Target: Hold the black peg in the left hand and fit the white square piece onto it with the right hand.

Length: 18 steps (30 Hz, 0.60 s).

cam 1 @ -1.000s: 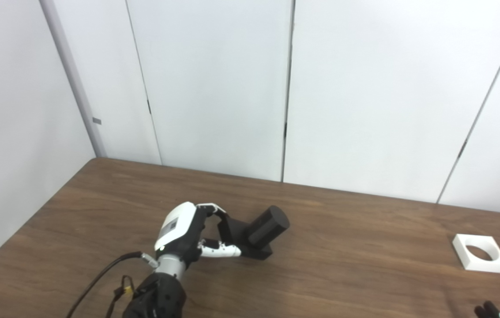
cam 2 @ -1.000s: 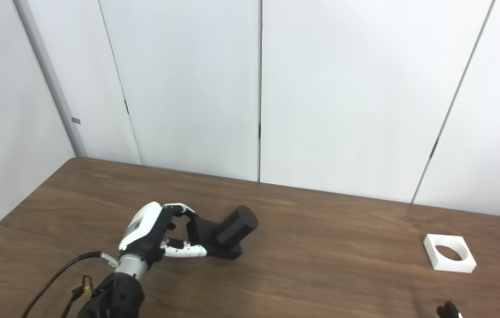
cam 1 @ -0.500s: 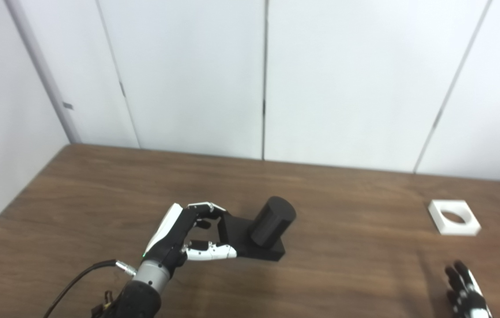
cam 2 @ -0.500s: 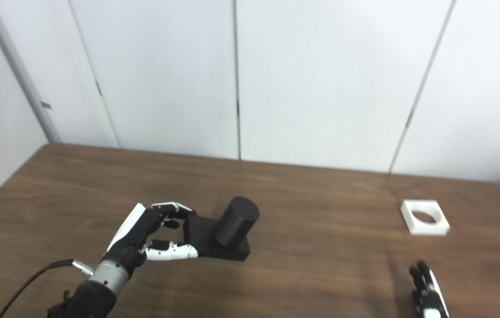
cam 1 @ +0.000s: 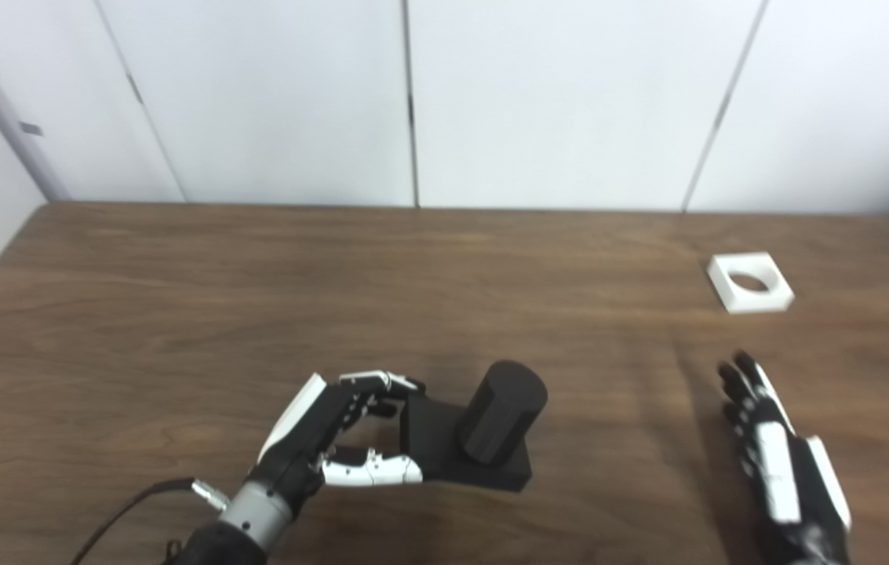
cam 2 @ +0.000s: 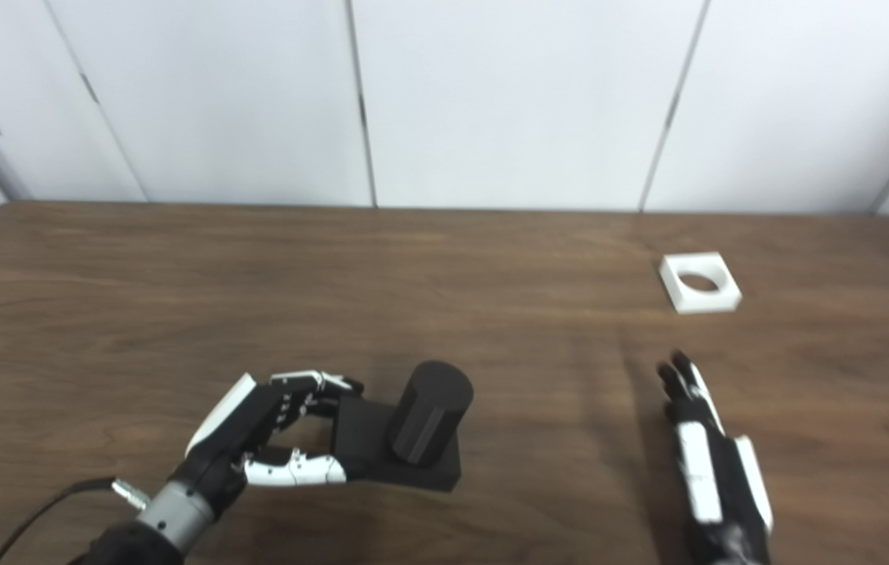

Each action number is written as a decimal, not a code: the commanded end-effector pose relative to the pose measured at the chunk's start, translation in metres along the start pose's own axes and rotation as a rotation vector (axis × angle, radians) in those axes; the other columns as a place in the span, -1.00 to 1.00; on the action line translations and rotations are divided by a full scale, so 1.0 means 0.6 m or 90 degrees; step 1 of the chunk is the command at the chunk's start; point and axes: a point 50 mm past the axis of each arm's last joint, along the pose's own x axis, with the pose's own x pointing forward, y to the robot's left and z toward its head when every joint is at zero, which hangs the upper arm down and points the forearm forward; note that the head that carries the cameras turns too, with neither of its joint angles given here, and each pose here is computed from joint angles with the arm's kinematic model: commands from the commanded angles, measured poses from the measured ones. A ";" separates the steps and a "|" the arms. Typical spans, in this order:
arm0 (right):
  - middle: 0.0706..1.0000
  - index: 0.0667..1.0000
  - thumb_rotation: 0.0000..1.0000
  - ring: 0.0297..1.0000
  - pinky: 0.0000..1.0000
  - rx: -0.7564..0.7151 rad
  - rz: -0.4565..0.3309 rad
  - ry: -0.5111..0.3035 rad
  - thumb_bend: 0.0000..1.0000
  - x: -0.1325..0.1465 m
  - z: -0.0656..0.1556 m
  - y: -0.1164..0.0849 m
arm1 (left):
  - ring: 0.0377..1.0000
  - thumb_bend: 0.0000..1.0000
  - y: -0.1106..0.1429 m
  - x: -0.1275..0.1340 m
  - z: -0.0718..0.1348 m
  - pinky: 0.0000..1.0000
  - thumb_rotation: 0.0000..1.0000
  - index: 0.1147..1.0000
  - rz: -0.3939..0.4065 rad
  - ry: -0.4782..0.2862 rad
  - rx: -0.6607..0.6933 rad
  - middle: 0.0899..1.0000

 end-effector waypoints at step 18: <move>0.85 0.89 1.00 0.94 0.91 0.046 -0.022 -0.029 0.29 0.003 0.035 0.039 | 0.74 0.01 -0.064 0.009 -0.049 0.93 -0.90 -0.15 -0.018 -0.061 0.282 0.55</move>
